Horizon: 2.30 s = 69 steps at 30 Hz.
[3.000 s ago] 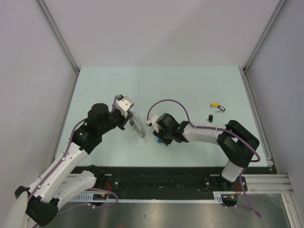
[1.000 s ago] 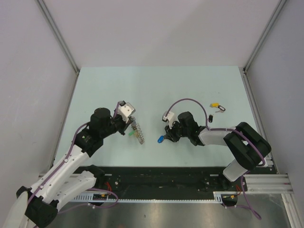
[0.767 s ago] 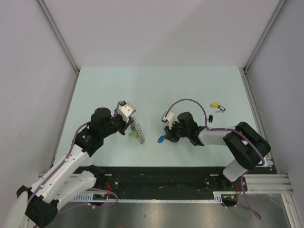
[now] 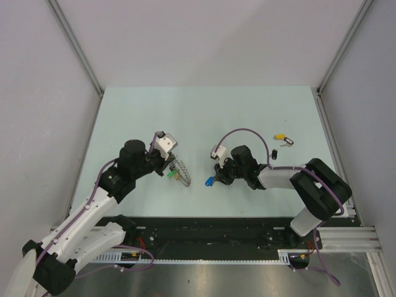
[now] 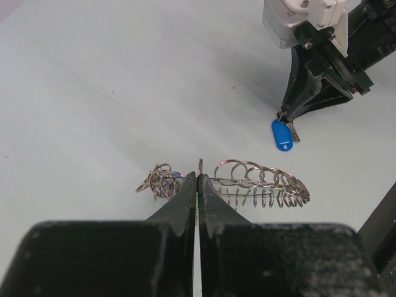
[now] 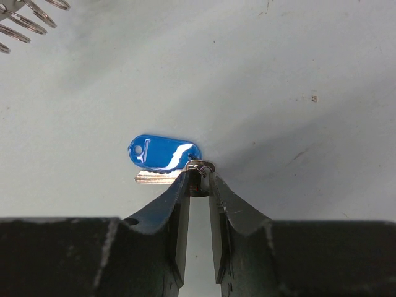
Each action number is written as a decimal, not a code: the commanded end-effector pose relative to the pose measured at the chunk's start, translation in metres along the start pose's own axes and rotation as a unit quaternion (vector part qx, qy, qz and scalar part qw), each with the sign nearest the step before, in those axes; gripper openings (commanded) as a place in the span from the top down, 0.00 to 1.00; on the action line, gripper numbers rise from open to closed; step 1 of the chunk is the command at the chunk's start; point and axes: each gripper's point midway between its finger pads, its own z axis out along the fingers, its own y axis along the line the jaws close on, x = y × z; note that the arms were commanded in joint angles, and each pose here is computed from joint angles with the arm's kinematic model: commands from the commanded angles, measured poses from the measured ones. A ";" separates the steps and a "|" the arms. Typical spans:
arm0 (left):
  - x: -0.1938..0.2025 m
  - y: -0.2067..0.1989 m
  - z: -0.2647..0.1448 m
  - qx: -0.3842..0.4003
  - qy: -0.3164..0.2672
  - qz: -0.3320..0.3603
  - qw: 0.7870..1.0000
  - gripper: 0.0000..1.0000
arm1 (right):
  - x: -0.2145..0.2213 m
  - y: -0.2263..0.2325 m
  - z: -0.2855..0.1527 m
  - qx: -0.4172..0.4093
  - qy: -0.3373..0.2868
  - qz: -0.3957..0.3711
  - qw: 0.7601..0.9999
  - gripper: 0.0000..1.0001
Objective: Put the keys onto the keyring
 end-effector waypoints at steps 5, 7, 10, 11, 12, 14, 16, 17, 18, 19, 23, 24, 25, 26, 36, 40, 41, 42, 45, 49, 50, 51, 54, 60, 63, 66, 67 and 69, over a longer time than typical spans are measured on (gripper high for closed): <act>-0.021 0.002 0.000 0.004 -0.038 0.018 0.999 0.99 | -0.028 -0.003 0.001 0.002 -0.039 -0.021 0.999 0.77; -0.021 0.002 0.000 0.004 -0.038 0.018 0.999 1.00 | -0.031 -0.005 0.000 0.006 -0.042 -0.021 0.999 0.77; -0.020 0.002 0.000 0.004 -0.037 0.019 0.999 1.00 | -0.032 -0.006 0.001 0.008 -0.046 -0.022 0.999 0.77; -0.020 0.001 0.000 0.005 -0.037 0.018 0.999 1.00 | -0.032 -0.006 0.001 0.008 -0.046 -0.021 0.999 0.77; -0.021 0.002 0.000 0.004 -0.038 0.018 0.999 0.99 | -0.031 -0.006 0.002 0.006 -0.045 -0.021 0.999 0.77; -0.020 0.001 0.000 0.006 -0.036 0.018 0.999 1.00 | -0.029 -0.006 0.002 0.007 -0.043 -0.020 0.999 0.77; -0.020 0.001 0.001 0.006 -0.036 0.017 0.999 1.00 | -0.029 -0.006 0.003 0.007 -0.042 -0.020 0.999 0.77; -0.020 0.001 0.001 0.006 -0.036 0.017 0.999 1.00 | -0.029 -0.006 0.003 0.007 -0.042 -0.021 0.999 0.77; -0.019 0.001 0.001 0.006 -0.035 0.017 0.999 1.00 | -0.028 -0.006 0.003 0.006 -0.042 -0.020 0.999 0.78; -0.019 0.001 0.001 0.007 -0.034 0.017 0.999 1.00 | -0.030 -0.006 0.003 0.005 -0.044 -0.022 0.999 0.78; -0.019 0.000 0.001 0.009 -0.034 0.017 0.999 1.00 | -0.026 -0.006 0.005 0.003 -0.037 -0.022 0.999 0.80; -0.019 0.000 0.001 0.009 -0.034 0.017 0.999 1.00 | -0.025 -0.006 0.006 0.002 -0.036 -0.022 0.999 0.80; -0.019 0.000 0.001 0.008 -0.033 0.017 0.999 0.99 | -0.025 -0.006 0.006 0.001 -0.035 -0.021 0.999 0.80; -0.019 0.000 0.001 0.009 -0.034 0.017 0.999 1.00 | -0.025 -0.006 0.007 -0.001 -0.034 -0.022 0.999 0.80; -0.018 -0.001 0.002 0.012 -0.032 0.017 0.999 1.00 | -0.023 -0.003 0.011 -0.010 -0.026 -0.027 0.999 0.85; -0.017 -0.001 0.002 0.013 -0.032 0.017 0.999 1.00 | -0.024 -0.003 0.009 -0.009 -0.025 -0.028 0.999 0.96; -0.018 -0.002 0.002 0.014 -0.032 0.017 0.999 1.00 | -0.025 -0.003 0.008 -0.009 -0.027 -0.029 0.999 1.00; -0.018 -0.002 0.001 0.015 -0.033 0.017 0.999 1.00 | -0.025 -0.002 0.007 -0.010 -0.026 -0.028 0.999 1.00; -0.019 -0.002 0.001 0.016 -0.034 0.018 0.999 0.99 | -0.028 -0.002 0.004 -0.009 -0.028 -0.029 0.999 1.00; -0.021 -0.006 0.000 0.028 -0.040 0.023 0.999 1.00 | -0.039 0.003 -0.006 -0.001 -0.035 -0.037 0.999 1.00; -0.021 -0.008 0.000 0.031 -0.042 0.023 0.998 1.00 | -0.049 0.004 -0.013 0.004 -0.047 -0.041 0.998 1.00; -0.022 -0.011 -0.001 0.041 -0.045 0.029 0.998 1.00 | -0.049 0.002 -0.016 0.015 -0.043 -0.039 0.998 1.00; -0.028 -0.028 -0.003 0.091 -0.062 0.047 0.993 1.00 | -0.060 -0.002 -0.030 0.038 -0.039 -0.032 0.998 1.00; -0.039 -0.048 -0.003 0.162 -0.078 0.073 0.981 1.00 | -0.092 0.006 -0.058 0.070 -0.063 -0.012 0.995 1.00; -0.047 -0.053 0.000 0.188 -0.077 0.080 0.976 1.00 | -0.104 0.009 -0.075 0.081 -0.070 -0.005 0.994 1.00; -0.061 -0.054 -0.001 0.201 -0.090 0.097 0.971 1.00 | -0.111 0.015 -0.091 0.081 -0.069 -0.007 0.994 1.00; -0.063 -0.055 0.002 0.207 -0.089 0.101 0.969 1.00 | -0.119 0.017 -0.101 0.083 -0.081 -0.010 0.993 1.00; -0.074 -0.057 0.001 0.216 -0.102 0.121 0.963 0.99 | -0.126 0.021 -0.113 0.080 -0.089 -0.012 0.993 1.00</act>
